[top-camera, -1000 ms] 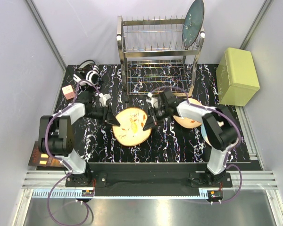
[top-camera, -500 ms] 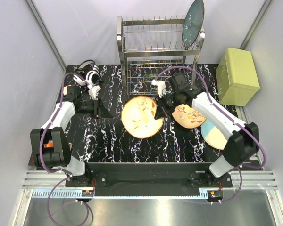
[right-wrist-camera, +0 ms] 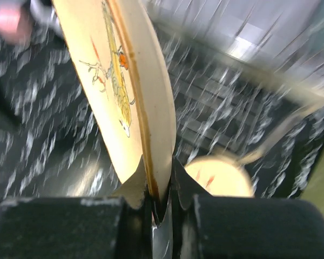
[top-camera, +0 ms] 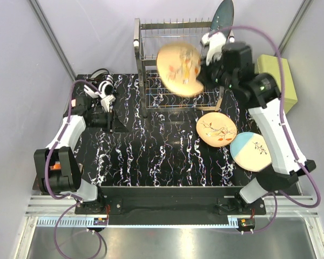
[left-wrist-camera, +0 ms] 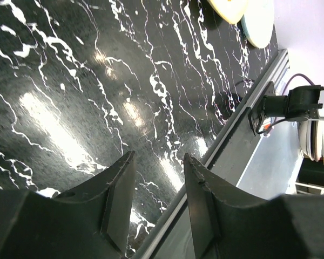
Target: Load the plates into the dish rack
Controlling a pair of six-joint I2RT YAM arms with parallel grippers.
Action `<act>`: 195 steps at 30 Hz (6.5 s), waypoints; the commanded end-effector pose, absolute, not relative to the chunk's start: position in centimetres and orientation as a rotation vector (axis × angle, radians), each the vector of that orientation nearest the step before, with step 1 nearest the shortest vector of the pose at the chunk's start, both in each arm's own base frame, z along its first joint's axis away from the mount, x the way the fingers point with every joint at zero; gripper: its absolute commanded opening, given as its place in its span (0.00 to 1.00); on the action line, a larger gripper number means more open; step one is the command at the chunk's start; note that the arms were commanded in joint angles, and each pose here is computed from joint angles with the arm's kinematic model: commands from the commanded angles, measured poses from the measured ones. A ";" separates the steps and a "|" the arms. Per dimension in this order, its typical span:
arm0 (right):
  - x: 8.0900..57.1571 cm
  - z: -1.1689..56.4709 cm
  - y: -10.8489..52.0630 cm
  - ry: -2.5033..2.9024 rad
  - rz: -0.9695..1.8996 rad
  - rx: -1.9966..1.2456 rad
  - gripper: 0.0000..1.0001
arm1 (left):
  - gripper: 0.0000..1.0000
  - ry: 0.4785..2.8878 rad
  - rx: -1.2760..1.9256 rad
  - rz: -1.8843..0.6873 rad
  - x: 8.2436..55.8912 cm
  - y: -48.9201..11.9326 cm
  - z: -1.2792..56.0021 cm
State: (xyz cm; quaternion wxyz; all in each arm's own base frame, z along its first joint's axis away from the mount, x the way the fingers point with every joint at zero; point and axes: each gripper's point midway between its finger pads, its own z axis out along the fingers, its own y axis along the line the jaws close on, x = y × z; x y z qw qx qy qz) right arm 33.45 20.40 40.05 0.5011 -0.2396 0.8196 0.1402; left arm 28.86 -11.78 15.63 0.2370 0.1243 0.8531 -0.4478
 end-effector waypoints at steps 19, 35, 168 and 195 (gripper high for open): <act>42.6 64.3 9.7 1.133 -0.182 0.390 0.00 | 0.45 2.299 0.338 -1.187 31.0 -11.5 14.8; 47.3 58.3 11.8 1.272 -0.250 0.333 0.00 | 0.45 2.251 0.285 -1.211 32.7 -11.7 16.4; 24.8 22.0 3.2 2.372 0.067 -0.032 1.00 | 0.52 2.449 -0.203 -1.175 35.9 -46.1 5.0; 25.7 19.4 11.0 2.444 0.617 -0.243 1.00 | 0.00 2.627 -0.312 -1.403 28.7 -31.7 3.7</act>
